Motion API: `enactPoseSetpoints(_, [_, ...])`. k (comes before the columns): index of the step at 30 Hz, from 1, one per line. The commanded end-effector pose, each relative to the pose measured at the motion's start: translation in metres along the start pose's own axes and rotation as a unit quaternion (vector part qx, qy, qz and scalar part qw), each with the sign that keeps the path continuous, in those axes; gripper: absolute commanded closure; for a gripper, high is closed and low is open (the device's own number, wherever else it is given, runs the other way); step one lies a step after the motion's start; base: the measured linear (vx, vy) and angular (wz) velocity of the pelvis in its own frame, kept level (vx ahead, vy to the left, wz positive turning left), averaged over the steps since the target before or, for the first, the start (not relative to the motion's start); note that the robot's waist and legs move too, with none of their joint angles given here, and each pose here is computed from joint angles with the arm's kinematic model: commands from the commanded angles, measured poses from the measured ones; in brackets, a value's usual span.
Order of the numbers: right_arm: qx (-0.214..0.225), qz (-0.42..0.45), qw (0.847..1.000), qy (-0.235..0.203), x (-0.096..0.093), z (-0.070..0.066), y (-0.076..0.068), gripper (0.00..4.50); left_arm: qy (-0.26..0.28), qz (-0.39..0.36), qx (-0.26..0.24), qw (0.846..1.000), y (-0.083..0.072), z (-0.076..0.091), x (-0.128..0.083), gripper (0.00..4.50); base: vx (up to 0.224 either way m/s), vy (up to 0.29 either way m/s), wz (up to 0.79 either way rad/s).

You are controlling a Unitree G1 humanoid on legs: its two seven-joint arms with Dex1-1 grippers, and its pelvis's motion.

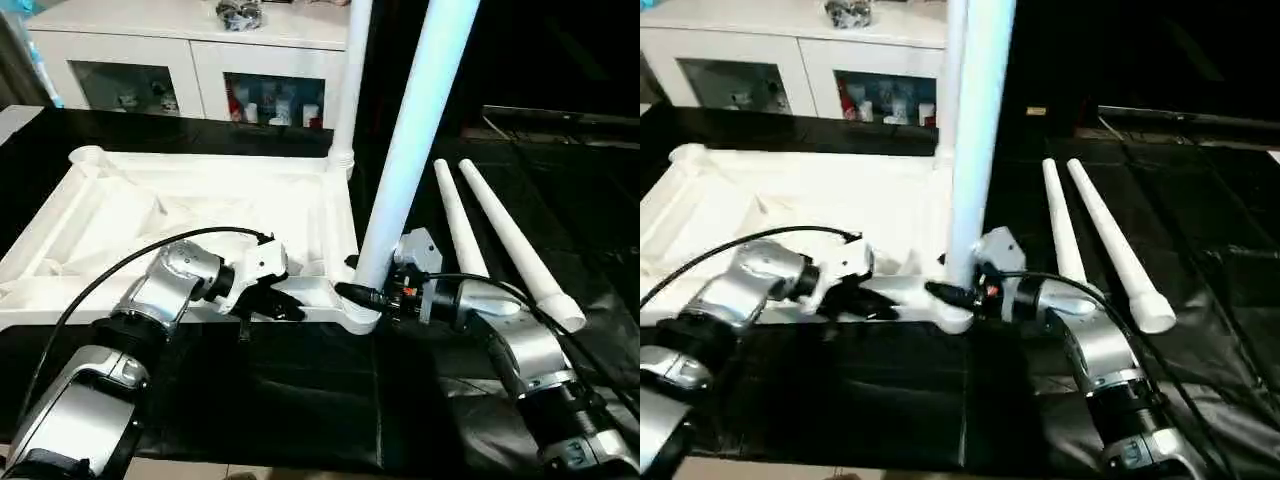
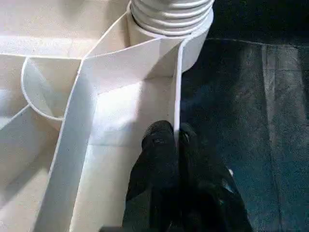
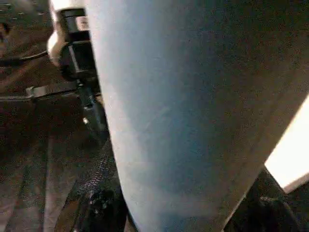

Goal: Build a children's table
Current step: Insert table leg to table base

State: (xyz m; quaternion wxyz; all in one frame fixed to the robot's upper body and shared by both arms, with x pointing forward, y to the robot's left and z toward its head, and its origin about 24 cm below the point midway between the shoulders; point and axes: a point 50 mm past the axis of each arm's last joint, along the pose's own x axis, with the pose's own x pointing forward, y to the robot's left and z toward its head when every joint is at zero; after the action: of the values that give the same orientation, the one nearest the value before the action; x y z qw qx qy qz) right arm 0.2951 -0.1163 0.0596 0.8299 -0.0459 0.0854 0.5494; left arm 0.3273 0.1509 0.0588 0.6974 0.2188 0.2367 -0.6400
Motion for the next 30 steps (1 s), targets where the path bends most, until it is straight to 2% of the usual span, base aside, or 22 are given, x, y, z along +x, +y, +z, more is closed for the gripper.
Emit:
enactPoseSetpoints(1, [0.051, 0.088, 0.993, 0.060, 0.010, -0.034, 0.027, 2.57, -0.006, 0.044, 0.020, 0.999, 0.010, 0.011, -0.011, 4.50, 0.000, 0.000, 0.00])
enactPoseSetpoints(15, [0.058, 0.083, 0.994, 0.042, 0.014, -0.034, 0.026, 2.57, -0.013, 0.050, 0.001, 0.999, 0.012, 0.012, -0.008, 4.50, 0.000, 0.000, 0.00])
enactPoseSetpoints(18, [0.075, 0.043, 0.996, 0.028, 0.016, -0.032, 0.020, 2.57, -0.021, 0.073, -0.013, 0.997, 0.014, 0.013, -0.010, 4.50, 0.000, 0.000, 0.00])
enactPoseSetpoints(20, [0.086, -0.017, 0.996, 0.016, 0.019, -0.031, 0.009, 2.57, -0.031, 0.107, -0.029, 0.993, 0.016, 0.014, -0.012, 4.50, 0.000, 0.000, 0.00])
enactPoseSetpoints(21, [0.100, -0.073, 0.992, 0.008, 0.023, -0.030, 0.000, 2.57, -0.046, 0.137, -0.051, 0.988, 0.016, 0.016, -0.013, 4.50, 0.000, 0.000, 0.00])
enactPoseSetpoints(24, [0.114, -0.110, 0.987, 0.004, 0.026, -0.029, -0.006, 2.57, -0.062, 0.161, -0.073, 0.982, 0.015, 0.020, -0.013, 4.50, 0.000, 0.000, 0.00])
enactPoseSetpoints(27, [0.137, -0.188, 0.973, 0.007, 0.042, -0.029, -0.018, 2.57, -0.098, 0.196, -0.114, 0.969, 0.004, 0.032, -0.005, 4.50, 0.000, 0.000, 0.00])
enactPoseSetpoints(28, [0.137, -0.188, 0.973, 0.007, 0.042, -0.029, -0.018, 2.57, -0.098, 0.196, -0.114, 0.969, 0.004, 0.032, -0.005, 4.50, 0.000, 0.000, 0.00])
enactPoseSetpoints(29, [0.148, -0.229, 0.962, 0.015, 0.049, -0.029, -0.024, 2.57, -0.106, 0.203, -0.123, 0.966, -0.002, 0.038, 0.001, 4.50, 0.000, 0.000, 0.00])
enactPoseSetpoints(30, [0.152, -0.244, 0.958, 0.019, 0.052, -0.029, -0.026, 2.57, -0.109, 0.206, -0.125, 0.964, -0.005, 0.040, 0.003, 4.50, 0.000, 0.000, 0.00])
